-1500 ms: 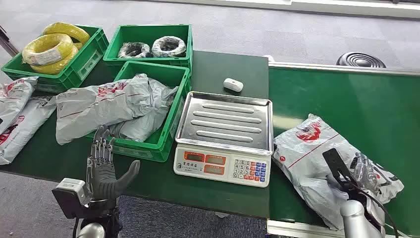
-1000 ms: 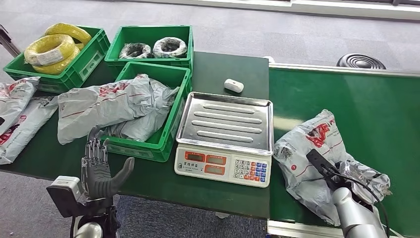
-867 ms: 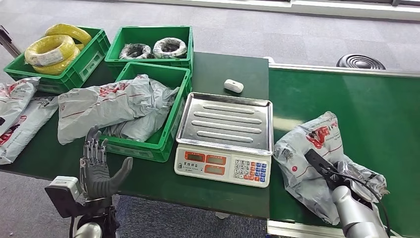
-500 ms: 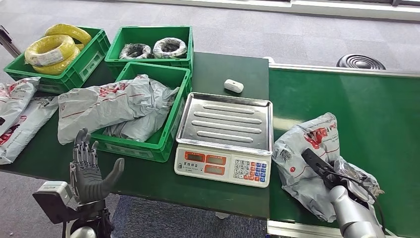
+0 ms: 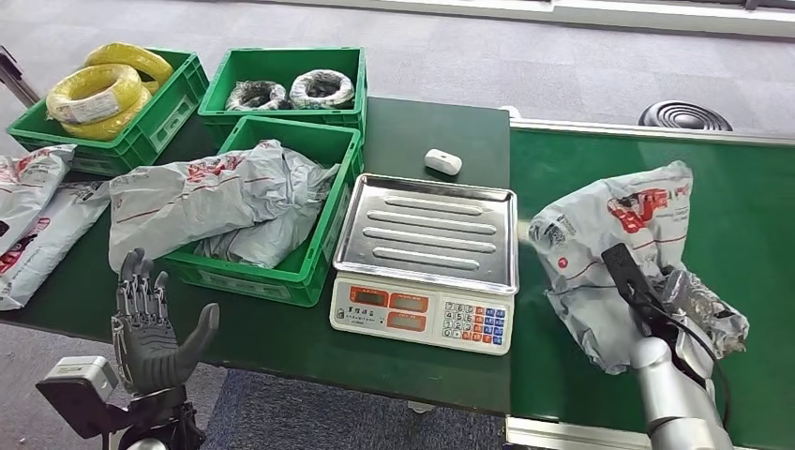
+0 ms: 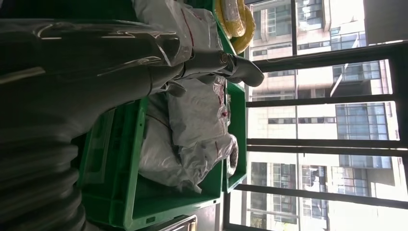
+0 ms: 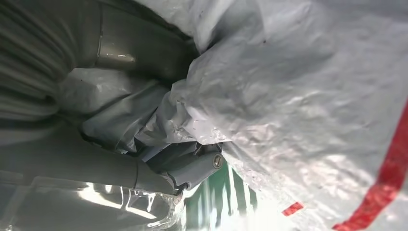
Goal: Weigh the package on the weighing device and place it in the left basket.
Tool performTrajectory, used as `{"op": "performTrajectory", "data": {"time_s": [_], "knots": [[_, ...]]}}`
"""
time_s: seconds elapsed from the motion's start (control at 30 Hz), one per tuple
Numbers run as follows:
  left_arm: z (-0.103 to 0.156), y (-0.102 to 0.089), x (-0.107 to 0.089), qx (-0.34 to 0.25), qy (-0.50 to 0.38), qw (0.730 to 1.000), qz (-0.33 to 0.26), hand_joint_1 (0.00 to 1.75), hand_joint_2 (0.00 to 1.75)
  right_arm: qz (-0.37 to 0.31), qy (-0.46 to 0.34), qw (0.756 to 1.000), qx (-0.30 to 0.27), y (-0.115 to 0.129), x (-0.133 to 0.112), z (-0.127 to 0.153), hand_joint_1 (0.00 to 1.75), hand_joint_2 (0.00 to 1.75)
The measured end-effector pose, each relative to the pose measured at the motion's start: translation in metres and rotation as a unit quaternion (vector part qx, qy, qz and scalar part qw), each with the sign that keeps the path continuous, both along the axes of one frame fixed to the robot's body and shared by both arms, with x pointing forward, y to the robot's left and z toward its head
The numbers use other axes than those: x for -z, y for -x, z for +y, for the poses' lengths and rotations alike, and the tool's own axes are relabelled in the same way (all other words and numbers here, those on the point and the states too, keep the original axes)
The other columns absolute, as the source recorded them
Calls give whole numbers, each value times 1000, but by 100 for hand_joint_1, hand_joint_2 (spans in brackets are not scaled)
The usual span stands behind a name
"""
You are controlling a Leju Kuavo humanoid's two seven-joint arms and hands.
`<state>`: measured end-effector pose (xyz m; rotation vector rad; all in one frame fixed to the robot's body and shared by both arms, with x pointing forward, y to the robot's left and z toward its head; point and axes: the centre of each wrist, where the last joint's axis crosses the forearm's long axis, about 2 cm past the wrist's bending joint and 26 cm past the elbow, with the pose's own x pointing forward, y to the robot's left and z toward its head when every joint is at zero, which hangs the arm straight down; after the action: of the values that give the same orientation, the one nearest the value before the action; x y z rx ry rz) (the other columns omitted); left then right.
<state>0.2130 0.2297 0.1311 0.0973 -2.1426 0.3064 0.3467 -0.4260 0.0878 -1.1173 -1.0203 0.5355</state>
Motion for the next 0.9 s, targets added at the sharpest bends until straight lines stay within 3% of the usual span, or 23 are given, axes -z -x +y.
{"op": "performTrajectory", "data": {"time_s": [0.13,0.3,0.53,0.63,0.73,0.83,0.9], "knots": [[-1,4,0,-8,-1,1000,-2,0,175,-154,116,981,35,6,-34,11,175,175],[-7,1,-1,-8,1,1000,-9,0,175,-352,129,927,-32,11,-73,53,175,175],[-10,-1,1,-7,3,1000,-7,0,175,-424,109,899,-26,13,-102,78,175,175],[-10,-4,0,-7,7,1000,-15,0,175,-423,46,903,-59,7,-107,86,175,175],[-10,-23,-7,3,19,999,-34,0,175,-333,-158,908,-197,-40,-127,127,175,175],[-15,-46,-17,23,25,998,-49,0,175,-181,-268,868,-378,-83,-143,190,175,175],[-19,-53,-21,30,25,998,-49,0,175,-126,-285,851,-422,-93,-142,224,175,175]]}}
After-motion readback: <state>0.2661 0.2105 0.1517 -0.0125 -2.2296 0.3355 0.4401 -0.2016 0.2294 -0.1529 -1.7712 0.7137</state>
